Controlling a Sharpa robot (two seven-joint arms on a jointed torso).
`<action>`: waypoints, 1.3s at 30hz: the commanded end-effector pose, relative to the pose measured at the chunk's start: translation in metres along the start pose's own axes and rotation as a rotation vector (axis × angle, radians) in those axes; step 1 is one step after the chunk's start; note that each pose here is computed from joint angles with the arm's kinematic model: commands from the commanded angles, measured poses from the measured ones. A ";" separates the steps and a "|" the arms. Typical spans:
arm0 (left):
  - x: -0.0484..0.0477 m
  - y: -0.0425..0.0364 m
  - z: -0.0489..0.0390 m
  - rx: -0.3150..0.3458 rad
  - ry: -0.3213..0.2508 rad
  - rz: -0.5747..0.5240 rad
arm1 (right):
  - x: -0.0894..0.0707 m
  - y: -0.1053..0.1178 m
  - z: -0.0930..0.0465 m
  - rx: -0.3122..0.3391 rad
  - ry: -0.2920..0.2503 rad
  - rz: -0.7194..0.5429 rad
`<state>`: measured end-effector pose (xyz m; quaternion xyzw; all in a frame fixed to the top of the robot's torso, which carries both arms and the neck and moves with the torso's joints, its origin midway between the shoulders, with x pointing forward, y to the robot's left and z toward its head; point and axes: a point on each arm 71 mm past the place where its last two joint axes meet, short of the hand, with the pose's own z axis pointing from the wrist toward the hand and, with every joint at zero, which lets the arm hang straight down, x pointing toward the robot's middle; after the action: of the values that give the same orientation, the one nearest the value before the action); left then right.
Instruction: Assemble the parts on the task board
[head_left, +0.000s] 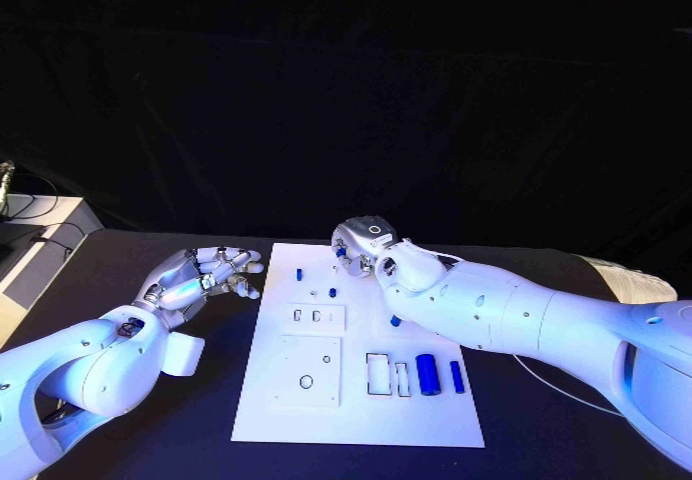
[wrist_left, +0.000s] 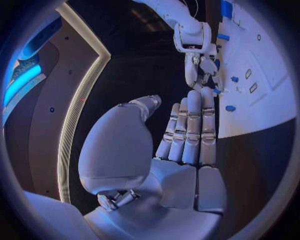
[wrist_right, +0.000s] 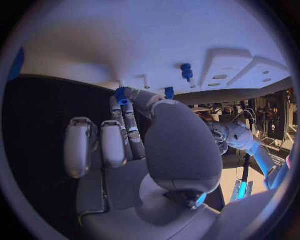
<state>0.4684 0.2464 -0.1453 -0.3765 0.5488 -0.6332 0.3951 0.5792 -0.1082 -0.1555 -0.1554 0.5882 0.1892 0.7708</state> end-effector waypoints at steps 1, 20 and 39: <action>0.0025 -0.0014 0.0004 0.006 0.020 -0.003 | 0.001 0.001 0.000 -0.008 0.000 -0.002; 0.0033 -0.0023 0.0011 0.005 0.025 -0.005 | 0.003 0.002 0.004 -0.013 0.015 -0.005; 0.0017 -0.0020 0.0013 0.002 0.021 -0.003 | 0.000 -0.004 0.002 -0.012 -0.015 0.014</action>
<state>0.4693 0.2466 -0.1440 -0.3764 0.5501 -0.6325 0.3944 0.5837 -0.1115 -0.1562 -0.1526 0.5886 0.1920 0.7703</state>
